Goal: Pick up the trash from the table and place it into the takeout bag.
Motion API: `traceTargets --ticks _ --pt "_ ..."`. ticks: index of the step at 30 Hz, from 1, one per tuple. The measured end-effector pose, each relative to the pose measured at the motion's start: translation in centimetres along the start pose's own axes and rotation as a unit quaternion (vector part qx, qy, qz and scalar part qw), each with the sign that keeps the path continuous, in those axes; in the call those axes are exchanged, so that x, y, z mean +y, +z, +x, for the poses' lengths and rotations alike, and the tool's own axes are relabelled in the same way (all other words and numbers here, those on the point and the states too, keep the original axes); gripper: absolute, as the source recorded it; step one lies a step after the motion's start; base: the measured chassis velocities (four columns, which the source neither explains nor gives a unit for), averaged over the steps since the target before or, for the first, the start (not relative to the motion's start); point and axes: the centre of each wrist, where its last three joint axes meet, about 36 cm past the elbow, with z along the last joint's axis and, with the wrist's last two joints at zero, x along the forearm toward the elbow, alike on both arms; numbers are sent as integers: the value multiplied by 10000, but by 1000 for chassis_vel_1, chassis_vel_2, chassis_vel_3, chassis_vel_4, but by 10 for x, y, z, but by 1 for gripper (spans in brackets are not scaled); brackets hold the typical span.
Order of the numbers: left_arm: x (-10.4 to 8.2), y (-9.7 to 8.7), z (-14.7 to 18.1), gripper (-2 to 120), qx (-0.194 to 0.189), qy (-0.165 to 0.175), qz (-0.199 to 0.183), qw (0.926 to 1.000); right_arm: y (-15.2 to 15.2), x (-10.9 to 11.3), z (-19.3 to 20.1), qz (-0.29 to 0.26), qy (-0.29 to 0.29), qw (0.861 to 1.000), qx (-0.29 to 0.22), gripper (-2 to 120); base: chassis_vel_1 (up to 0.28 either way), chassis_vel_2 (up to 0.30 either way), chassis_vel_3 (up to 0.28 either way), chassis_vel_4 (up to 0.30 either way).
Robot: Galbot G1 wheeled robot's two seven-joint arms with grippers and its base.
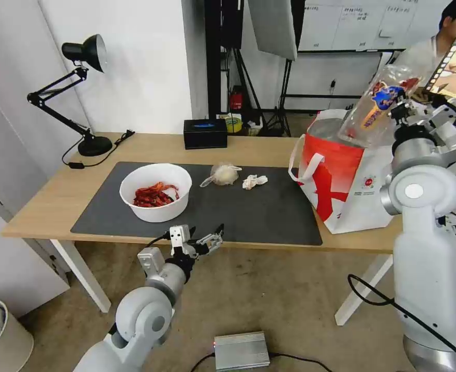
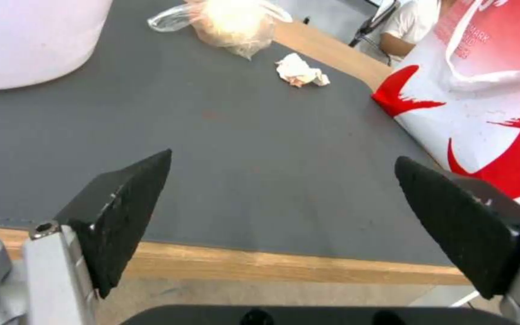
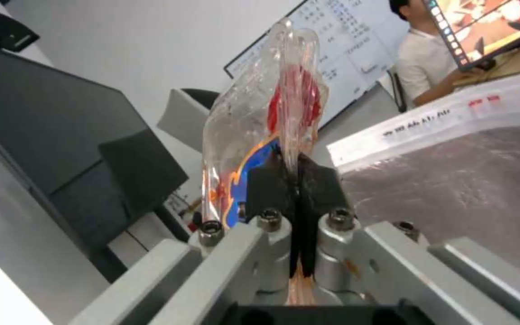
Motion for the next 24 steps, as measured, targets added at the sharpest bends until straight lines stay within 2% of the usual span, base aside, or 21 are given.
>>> traceTargets --ticks 4,11,24 --pt "0 0 -1 100 -6 7 6 10000 2 -1 -1 -34 30 10000 14 0 0 0 0 0" --pt "0 1 0 100 16 -2 26 10000 -2 4 -5 -447 -85 9990 -28 0 0 0 0 0" --pt "0 4 0 100 40 -17 68 10000 4 2 -13 -567 5 9984 -36 0 0 0 0 0"
